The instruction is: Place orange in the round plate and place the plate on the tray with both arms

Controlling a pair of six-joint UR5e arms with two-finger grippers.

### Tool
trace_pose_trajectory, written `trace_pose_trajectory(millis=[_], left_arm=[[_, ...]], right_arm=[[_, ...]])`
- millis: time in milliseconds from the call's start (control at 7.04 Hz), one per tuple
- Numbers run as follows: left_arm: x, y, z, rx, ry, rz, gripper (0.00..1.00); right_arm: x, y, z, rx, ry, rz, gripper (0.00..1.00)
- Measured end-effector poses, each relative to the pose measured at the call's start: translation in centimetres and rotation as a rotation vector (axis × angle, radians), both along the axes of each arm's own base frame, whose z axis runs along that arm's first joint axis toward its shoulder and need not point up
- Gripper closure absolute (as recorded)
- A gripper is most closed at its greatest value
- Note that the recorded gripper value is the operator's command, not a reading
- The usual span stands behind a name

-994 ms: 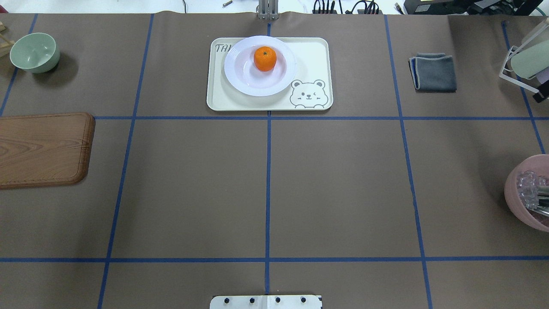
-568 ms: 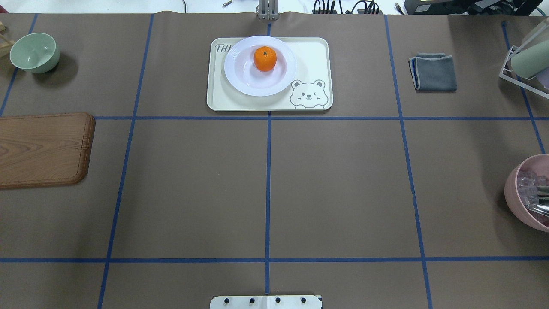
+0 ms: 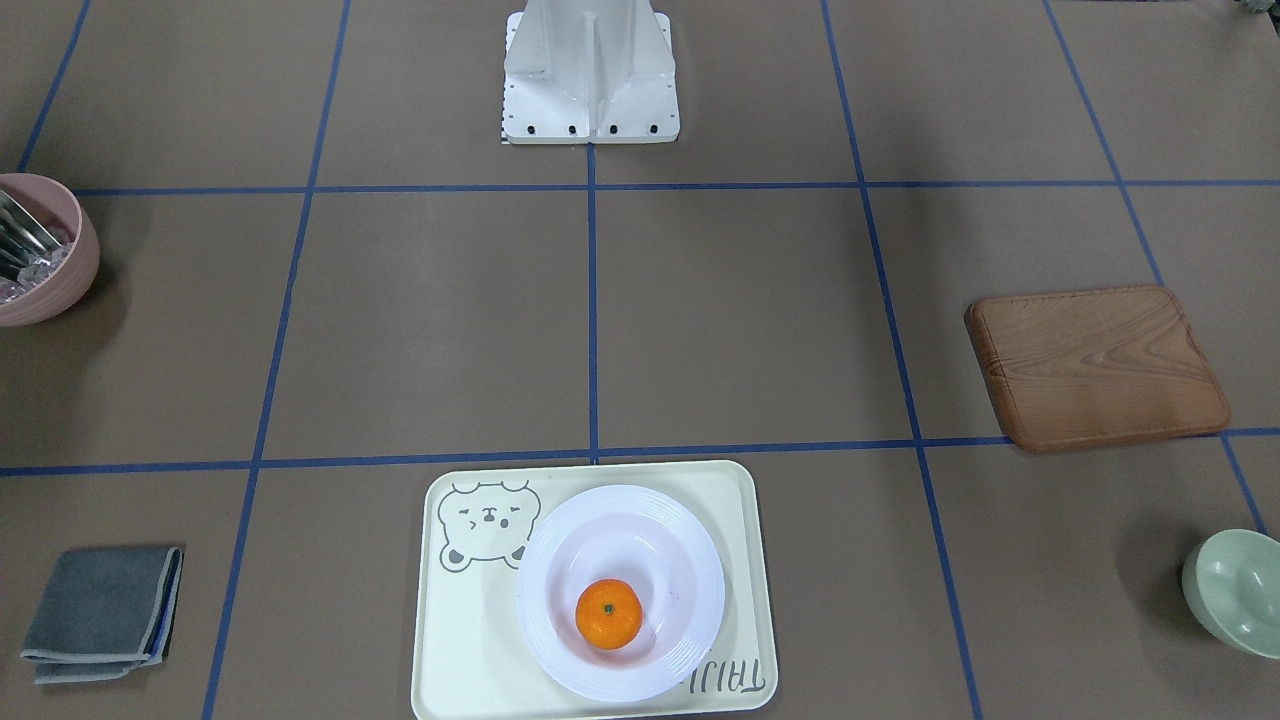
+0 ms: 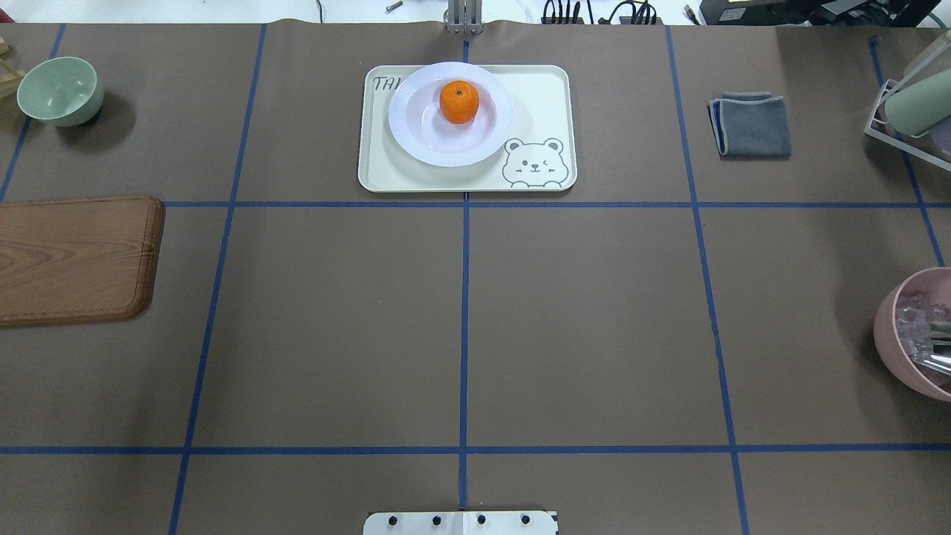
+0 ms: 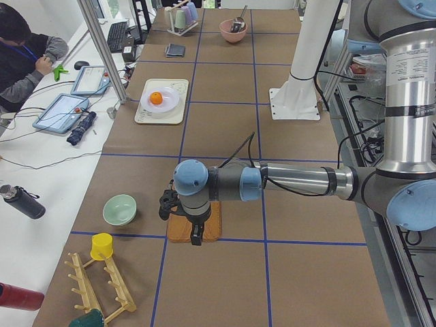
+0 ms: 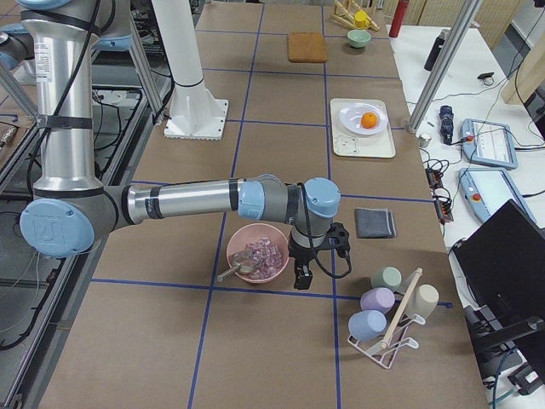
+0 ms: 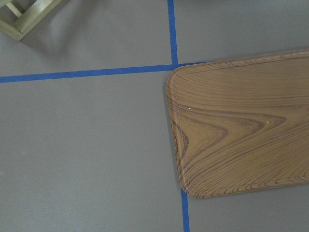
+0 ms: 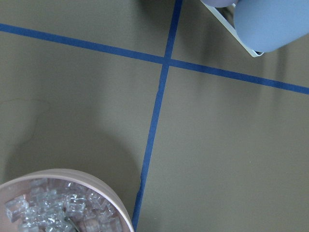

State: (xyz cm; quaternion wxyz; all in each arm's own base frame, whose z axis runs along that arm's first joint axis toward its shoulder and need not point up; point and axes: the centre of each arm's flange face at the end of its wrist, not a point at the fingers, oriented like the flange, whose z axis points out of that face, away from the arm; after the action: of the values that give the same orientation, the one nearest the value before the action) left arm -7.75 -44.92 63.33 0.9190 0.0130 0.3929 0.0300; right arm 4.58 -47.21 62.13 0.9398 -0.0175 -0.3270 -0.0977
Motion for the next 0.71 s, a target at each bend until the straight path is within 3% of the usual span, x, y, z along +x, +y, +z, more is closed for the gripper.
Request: trace_pose_trajectory(millis=[426,710], left_arm=[[0.0,0.09,0.23,-0.01,0.0,-0.004,0.01],[-0.03,0.13,0.34,-0.015,-0.004,-0.005,0.01]], right_arm=[[-0.11,0.43,1.03,-0.023,-0.015,0.002,0.0],[-0.12,0.44,0.68,-0.007,-0.016,-0.006,0.0]])
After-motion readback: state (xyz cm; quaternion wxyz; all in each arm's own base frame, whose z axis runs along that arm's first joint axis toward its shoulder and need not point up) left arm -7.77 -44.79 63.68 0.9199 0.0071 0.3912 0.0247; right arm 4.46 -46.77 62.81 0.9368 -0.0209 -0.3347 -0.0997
